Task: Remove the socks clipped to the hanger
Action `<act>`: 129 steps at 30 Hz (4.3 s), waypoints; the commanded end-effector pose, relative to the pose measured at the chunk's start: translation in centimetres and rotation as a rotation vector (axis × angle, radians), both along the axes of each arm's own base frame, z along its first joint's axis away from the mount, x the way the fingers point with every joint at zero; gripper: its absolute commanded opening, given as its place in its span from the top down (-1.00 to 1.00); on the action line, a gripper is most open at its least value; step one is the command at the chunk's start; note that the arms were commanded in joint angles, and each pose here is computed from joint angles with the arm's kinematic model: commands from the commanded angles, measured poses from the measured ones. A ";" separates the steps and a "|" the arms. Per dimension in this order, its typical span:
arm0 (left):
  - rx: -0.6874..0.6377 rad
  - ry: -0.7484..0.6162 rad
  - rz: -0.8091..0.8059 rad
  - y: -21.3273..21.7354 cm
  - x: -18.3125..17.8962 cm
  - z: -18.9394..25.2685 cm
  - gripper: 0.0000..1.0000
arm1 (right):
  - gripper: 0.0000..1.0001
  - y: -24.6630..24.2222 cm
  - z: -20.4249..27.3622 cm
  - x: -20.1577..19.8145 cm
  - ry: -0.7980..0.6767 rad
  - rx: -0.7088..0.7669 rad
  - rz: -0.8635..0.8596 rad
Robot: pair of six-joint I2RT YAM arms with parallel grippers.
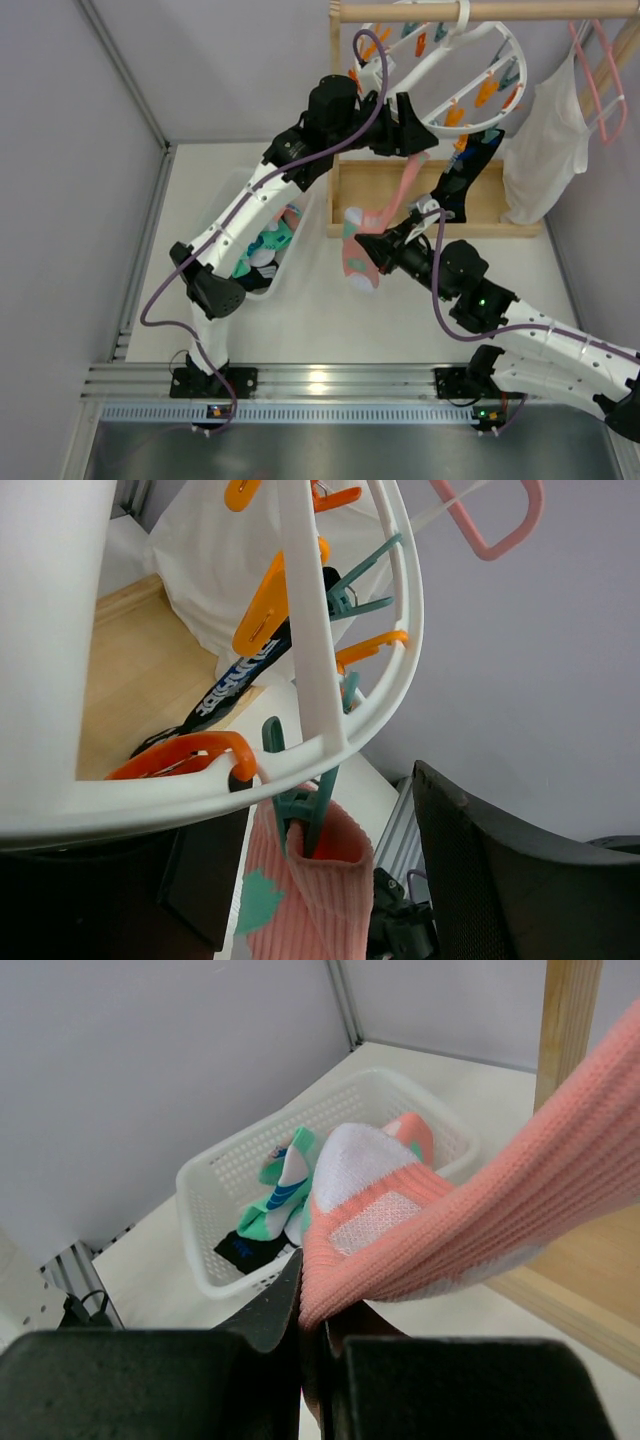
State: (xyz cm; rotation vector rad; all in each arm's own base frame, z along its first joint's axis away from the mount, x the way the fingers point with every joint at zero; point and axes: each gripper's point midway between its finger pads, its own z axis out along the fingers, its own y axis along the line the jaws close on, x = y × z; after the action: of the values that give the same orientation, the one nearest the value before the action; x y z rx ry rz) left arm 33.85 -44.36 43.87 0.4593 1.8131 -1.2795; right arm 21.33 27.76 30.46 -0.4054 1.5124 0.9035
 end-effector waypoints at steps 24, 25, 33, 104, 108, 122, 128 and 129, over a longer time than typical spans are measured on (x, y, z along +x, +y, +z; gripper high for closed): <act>-0.098 -0.042 0.010 -2.1 2.0 0.6 0.14 | 1.00 0.2 0.9 -1.1 -0.041 0.027 0.130; -0.100 -0.054 0.016 -2.0 2.1 0.8 0.21 | 1.00 0.2 0.9 -1.1 -0.043 0.028 0.132; -0.098 -0.052 0.045 -2.0 2.9 0.5 1.00 | 1.00 -0.2 -0.3 -1.5 -0.039 0.006 0.160; 0.329 0.017 1.268 43.4 -7.3 -0.8 -0.97 | -0.99 23.1 -1.1 11.0 0.353 -0.054 0.297; 0.294 0.032 1.221 42.3 -7.2 -0.7 -0.97 | -0.99 18.9 -1.1 10.9 0.351 -0.071 0.223; 0.156 0.140 0.720 31.2 -5.2 -5.2 -0.97 | -0.99 -9.2 -4.7 4.6 0.316 -0.150 -0.259; 0.222 0.155 0.656 27.2 -5.3 -6.9 -0.97 | -0.99 -18.5 -7.5 5.5 0.375 -0.102 -0.599; 0.223 0.149 0.637 26.4 -5.5 -6.7 -0.97 | -0.99 -19.7 -7.5 6.3 0.380 -0.085 -0.623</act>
State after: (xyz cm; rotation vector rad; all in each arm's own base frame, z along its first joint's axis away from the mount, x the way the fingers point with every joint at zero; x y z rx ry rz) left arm 28.01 -16.00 35.09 -0.1388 2.0821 -0.6442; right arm 26.62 11.23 25.76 0.0820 1.8016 0.5267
